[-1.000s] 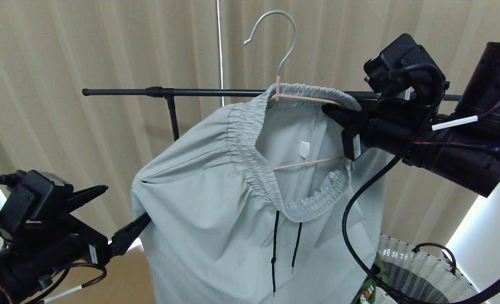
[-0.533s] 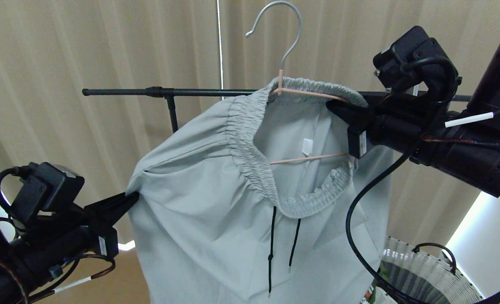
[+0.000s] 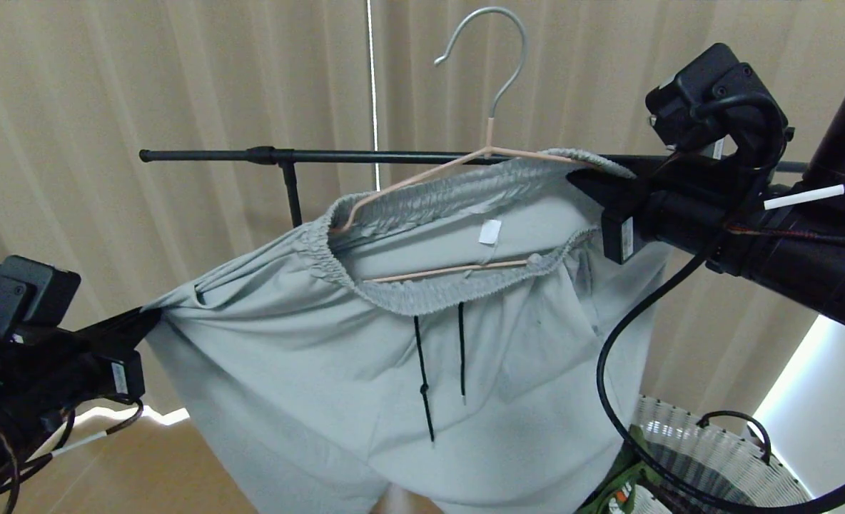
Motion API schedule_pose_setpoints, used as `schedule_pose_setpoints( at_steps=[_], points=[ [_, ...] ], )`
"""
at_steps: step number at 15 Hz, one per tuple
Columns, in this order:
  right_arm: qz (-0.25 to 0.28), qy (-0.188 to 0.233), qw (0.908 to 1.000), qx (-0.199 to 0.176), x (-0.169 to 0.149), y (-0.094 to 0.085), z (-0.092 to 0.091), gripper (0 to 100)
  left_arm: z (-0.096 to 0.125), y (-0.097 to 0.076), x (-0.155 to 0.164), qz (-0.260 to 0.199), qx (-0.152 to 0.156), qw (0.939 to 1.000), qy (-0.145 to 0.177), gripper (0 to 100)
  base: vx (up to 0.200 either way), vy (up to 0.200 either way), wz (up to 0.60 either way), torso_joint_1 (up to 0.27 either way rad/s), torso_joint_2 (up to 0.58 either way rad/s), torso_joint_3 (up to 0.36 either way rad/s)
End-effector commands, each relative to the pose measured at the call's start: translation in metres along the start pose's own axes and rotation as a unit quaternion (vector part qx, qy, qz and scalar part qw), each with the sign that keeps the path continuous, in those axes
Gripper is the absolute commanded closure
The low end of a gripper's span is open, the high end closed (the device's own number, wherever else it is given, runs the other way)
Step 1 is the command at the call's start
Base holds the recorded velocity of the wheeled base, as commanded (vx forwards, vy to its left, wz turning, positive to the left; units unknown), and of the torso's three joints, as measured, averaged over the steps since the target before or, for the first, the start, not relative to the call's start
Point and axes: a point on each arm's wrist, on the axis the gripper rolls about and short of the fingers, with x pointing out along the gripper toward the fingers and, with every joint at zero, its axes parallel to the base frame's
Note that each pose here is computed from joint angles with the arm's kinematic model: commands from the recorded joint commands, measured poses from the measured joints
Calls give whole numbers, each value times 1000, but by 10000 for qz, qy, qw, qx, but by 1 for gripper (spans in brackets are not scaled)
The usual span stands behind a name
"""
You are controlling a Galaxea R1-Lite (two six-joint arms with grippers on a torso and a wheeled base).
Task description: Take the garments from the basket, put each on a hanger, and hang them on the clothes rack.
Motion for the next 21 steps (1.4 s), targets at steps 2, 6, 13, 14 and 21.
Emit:
schedule_pose_setpoints(
  at_steps=[2, 6, 13, 14, 21],
  points=[
    [-22, 20, 10000, -6, 0, -1, -1, 100, -1, 7, 2, 186, -24, 9998, 53, 100, 0, 0, 0, 0, 0, 0],
    [16, 102, 9999, -17, -1, 2, -6, 100, 4, -4, 0, -91, -63, 9999, -86, 0, 0, 0, 0, 0, 0, 0],
    [-224, 474, 9986, -64, -4, 3, -18, 100, 20, -8, -8, -237, -290, 9981, -487, 0, 0, 0, 0, 0, 0, 0],
    [-367, 833, 9958, -112, -11, 0, -27, 100, 33, -4, -9, -197, -289, 9975, -619, 0, 0, 0, 0, 0, 0, 0],
    [-992, 2212, 9696, -335, -62, -22, -38, 100, 32, -4, -46, -352, -996, 9936, 392, 0, 0, 0, 0, 0, 0, 0]
  ],
)
